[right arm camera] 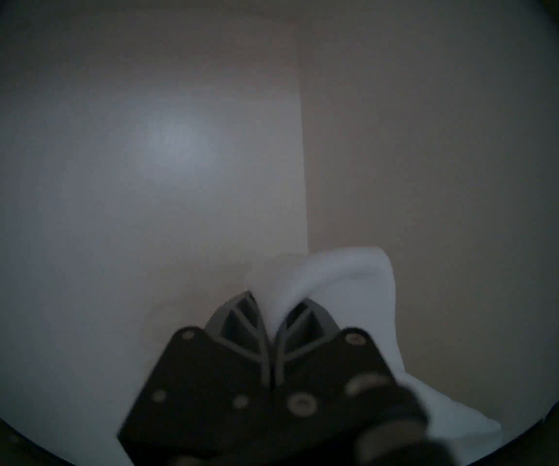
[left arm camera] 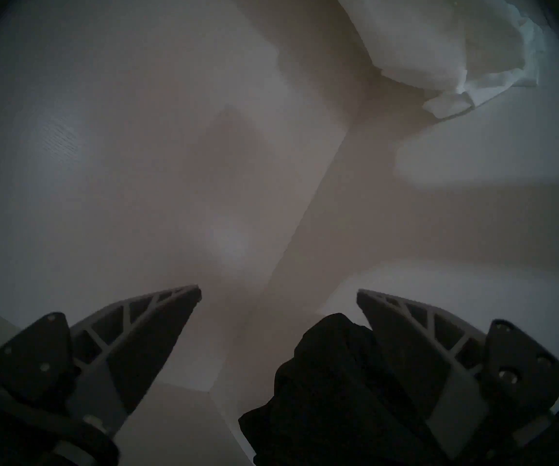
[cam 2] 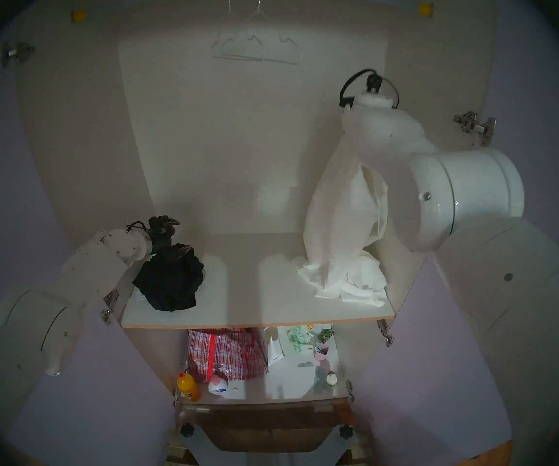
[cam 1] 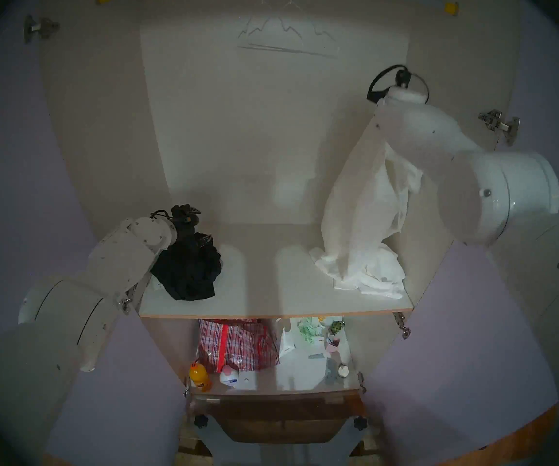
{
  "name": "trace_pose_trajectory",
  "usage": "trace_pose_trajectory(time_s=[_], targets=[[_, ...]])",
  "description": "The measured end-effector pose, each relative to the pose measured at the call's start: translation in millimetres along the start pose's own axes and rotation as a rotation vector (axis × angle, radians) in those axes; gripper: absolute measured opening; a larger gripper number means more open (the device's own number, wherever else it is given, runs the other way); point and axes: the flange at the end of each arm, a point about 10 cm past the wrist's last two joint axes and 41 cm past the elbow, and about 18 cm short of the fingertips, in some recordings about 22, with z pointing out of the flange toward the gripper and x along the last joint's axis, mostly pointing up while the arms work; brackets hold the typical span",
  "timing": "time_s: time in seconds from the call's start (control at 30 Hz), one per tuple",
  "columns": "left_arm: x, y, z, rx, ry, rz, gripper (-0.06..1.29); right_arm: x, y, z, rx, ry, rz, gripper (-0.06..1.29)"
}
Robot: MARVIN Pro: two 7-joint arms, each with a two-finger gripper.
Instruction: Sort tops into two piles: light colors and dark colors
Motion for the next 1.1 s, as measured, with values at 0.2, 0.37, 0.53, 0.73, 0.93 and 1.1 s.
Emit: trace_pose_trajectory(time_s=[0.2, 0.37, 0.53, 0.73, 0.93, 1.1], targets=[[-0.2, 0.0, -0.1, 0.000, 0.000, 0.000, 1.26, -90.0, -9, -10.5, -0.016, -0.146, 0.021, -0.02], [-0.4, 0.0, -0.1, 0.000, -0.001, 0.000, 1.26, -164.6, -3, -28.0, -0.115, -0.349, 0.107, -0.02], [-0.3, 0.1, 0.0, 0.000, -0.001, 0.000, 1.26, -245.2, -7, -63.3, -0.272, -0.581, 0.248, -0.02], [-0.3, 0.1, -0.1, 0.000, -0.001, 0.000, 1.26, -270.1, -17, -83.3, -0.345, -0.676, 0.223, 0.89], [-0.5, 0.2, -0.1, 0.001, -0.001, 0.000, 1.26, -256.6, -41, -79.2, -0.201, -0.599, 0.113, 1.24], [-0.8, 0.4, -0.1, 0.001, -0.002, 0.000, 1.26, -255.9, -59, -82.8, -0.123, -0.624, 0.148, 1.24]])
